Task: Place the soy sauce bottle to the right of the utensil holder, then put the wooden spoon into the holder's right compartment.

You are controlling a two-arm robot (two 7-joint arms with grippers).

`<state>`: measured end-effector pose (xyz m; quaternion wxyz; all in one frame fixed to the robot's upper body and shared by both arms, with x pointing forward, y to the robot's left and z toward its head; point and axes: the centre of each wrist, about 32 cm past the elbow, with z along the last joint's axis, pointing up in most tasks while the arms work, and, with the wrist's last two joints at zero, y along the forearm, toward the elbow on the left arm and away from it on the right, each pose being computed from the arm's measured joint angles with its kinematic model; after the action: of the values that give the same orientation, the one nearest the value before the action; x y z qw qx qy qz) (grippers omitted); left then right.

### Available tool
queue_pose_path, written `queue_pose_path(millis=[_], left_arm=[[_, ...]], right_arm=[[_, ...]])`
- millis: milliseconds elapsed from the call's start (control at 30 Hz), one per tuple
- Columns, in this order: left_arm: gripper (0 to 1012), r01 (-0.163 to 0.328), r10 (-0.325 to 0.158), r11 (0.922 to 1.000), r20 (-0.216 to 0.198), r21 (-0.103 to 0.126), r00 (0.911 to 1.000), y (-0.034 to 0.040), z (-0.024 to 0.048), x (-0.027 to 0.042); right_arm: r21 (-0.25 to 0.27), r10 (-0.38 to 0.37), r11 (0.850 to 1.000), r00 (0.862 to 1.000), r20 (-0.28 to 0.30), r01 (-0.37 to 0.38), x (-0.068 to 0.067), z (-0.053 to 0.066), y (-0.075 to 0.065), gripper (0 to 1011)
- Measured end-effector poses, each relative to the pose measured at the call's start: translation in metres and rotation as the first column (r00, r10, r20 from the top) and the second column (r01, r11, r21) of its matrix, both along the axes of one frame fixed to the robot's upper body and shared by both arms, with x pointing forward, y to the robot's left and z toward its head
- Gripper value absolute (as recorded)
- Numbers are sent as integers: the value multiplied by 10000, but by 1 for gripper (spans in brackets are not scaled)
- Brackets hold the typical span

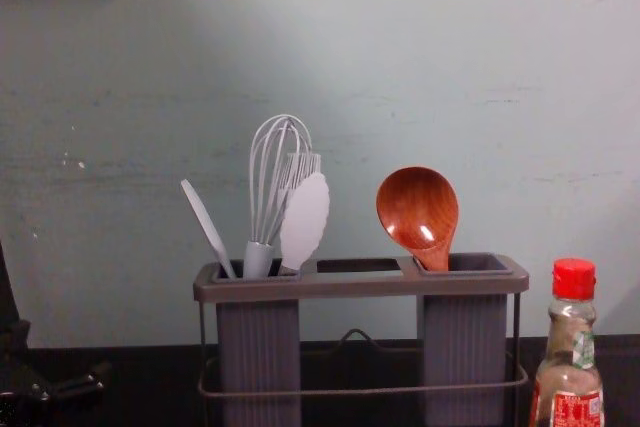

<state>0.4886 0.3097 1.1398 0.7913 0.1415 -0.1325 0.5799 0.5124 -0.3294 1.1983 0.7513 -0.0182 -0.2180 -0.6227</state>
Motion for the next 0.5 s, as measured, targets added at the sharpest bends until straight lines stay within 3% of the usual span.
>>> queue_pose_path(millis=[500], left_arm=[[1011, 0, 0, 10000, 0, 0, 10000, 0, 0, 0]], right_arm=[[-16, -131, 9999, 9889, -1479, 131, -96, -374, -39, 1004]])
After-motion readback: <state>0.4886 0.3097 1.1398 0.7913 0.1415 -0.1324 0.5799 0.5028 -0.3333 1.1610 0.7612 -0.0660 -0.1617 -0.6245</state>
